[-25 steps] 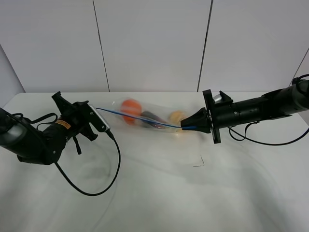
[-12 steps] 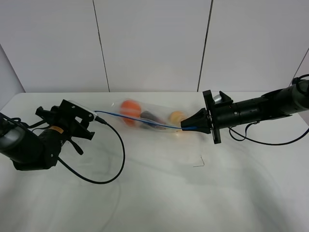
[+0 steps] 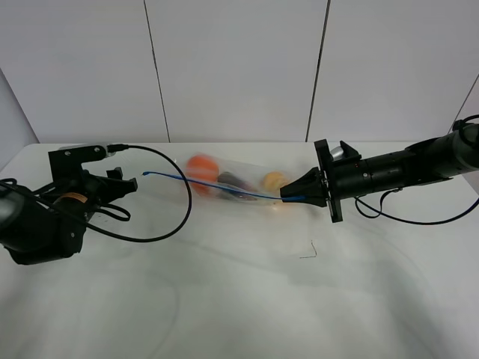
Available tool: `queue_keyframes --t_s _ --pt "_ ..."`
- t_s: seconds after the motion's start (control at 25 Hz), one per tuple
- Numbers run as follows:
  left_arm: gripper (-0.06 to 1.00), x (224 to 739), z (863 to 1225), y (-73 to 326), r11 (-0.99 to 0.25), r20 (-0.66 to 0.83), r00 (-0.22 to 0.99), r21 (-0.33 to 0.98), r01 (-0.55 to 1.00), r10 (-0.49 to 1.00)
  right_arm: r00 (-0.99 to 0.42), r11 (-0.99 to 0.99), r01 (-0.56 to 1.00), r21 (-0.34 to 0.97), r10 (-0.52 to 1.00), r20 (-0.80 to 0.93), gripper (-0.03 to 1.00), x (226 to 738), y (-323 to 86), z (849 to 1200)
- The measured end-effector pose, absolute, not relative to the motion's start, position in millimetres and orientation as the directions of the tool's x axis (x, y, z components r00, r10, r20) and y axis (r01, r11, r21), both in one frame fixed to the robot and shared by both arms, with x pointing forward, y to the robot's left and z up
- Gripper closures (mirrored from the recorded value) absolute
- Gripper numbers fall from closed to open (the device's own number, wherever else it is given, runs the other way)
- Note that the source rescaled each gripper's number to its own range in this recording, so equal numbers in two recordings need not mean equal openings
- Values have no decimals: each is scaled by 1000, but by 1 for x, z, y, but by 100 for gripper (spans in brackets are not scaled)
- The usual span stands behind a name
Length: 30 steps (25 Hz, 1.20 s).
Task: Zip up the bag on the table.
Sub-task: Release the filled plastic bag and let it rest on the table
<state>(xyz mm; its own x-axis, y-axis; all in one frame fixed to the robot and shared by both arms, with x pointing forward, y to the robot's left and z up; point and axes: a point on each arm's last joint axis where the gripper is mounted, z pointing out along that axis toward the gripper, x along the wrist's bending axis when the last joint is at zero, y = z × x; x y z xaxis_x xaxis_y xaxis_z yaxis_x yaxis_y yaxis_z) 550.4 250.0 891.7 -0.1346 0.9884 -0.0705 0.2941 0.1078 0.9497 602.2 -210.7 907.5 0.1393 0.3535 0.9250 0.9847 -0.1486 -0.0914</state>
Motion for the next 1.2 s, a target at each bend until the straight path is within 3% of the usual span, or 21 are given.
queue_keyframes --t_s 0.28,0.52,0.64,0.92,1.2 --pt "11 544 919 246 38 -57 11 780 625 998 139 -149 985 -91 353 925 97 602 -211 907" --pt "11 549 957 252 42 -206 60 459 888 977 139 -149 985 -91 353 925 97 602 -211 907" --pt "11 554 976 253 11 -239 87 381 924 967 139 -149 985 -91 353 925 97 602 -211 907" --pt "5 565 1011 252 -109 -192 184 345 932 964 139 -149 985 -91 353 925 97 602 -211 907" --pt "4 565 1033 264 -63 -91 87 239 969 992 139 -149 985 -91 353 925 97 602 -211 907"
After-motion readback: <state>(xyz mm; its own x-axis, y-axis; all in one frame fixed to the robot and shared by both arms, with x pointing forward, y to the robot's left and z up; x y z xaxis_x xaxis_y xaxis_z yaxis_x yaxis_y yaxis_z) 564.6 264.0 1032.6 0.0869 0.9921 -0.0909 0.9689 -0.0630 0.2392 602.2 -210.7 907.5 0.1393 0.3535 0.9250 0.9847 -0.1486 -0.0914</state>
